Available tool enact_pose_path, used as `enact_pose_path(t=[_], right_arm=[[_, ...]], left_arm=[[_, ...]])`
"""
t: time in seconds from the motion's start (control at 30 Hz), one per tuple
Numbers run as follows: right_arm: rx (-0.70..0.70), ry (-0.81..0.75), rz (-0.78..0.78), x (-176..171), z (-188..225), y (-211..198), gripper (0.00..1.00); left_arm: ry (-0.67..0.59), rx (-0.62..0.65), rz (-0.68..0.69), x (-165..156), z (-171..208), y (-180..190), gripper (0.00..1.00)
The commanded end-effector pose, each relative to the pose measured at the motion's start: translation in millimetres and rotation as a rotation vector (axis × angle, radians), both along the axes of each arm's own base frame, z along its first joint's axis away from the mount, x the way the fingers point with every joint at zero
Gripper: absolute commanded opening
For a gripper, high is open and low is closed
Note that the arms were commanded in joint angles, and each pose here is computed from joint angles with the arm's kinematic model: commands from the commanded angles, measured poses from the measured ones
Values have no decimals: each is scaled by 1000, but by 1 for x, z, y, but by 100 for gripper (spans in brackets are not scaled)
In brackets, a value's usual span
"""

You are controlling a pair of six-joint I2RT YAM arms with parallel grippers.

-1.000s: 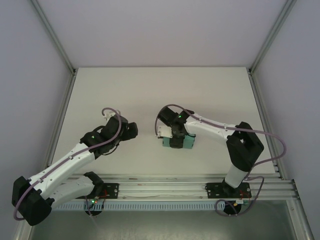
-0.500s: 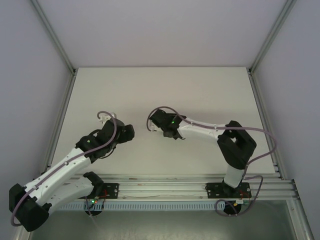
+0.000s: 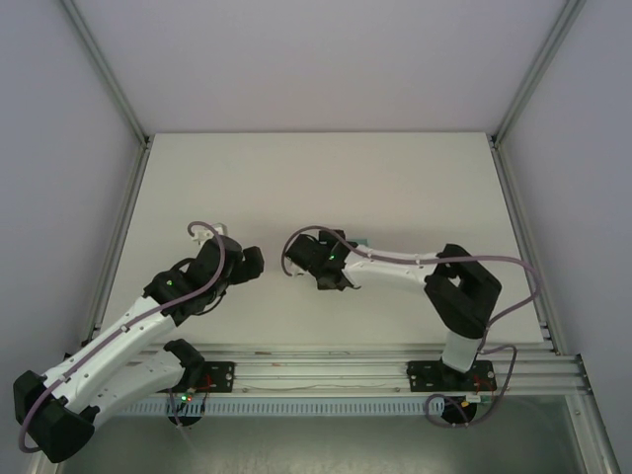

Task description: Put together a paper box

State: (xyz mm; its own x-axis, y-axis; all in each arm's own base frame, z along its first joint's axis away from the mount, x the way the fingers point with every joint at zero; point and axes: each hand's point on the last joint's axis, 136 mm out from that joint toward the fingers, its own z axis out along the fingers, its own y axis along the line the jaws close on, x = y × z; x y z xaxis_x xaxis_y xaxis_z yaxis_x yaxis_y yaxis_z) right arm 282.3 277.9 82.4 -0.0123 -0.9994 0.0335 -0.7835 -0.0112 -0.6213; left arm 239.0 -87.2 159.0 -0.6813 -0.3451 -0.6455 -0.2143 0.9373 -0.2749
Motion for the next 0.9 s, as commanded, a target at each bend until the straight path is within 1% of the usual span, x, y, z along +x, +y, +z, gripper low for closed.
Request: enact_pose_path(t=[0.0, 0.13, 0.23, 0.37, 0.43, 0.5, 0.57, 0.63, 0.67, 0.77, 0.83, 0.87], right_arm=[[80, 130, -32, -35, 10, -7, 100], [146, 280, -12, -66, 17, -8, 100], [184, 320, 10, -79, 28, -11, 100], [283, 241, -4, -75, 49, -15, 100], [394, 200, -56, -67, 62, -20, 100], [545, 150, -172, -49, 79, -32, 100], [725, 51, -354, -20, 99, -56, 100], [887, -85, -578, 13, 114, -95, 100], [977, -138, -670, 21, 126, -116, 100], [1205, -257, -907, 36, 134, -177, 100], [1314, -358, -1012, 40, 128, -213, 100], [1346, -402, -1037, 40, 124, -227, 100]], left_arm=[[12, -6, -16, -2, 3, -1, 100], [12, -17, -53, -1, 4, -8, 100], [13, -9, -61, 0, 7, -9, 100], [-4, 38, -24, 3, 13, 1, 100], [-46, 81, 27, 9, 21, 12, 100], [-104, 144, 77, 18, 26, 26, 100], [-166, 210, 164, 31, 30, 46, 100], [-212, 262, 277, 43, 30, 73, 100], [-226, 275, 315, 47, 29, 83, 100], [-298, 362, 409, 56, 30, 116, 100], [-360, 430, 472, 58, 33, 135, 100], [-373, 449, 491, 58, 32, 142, 100]])
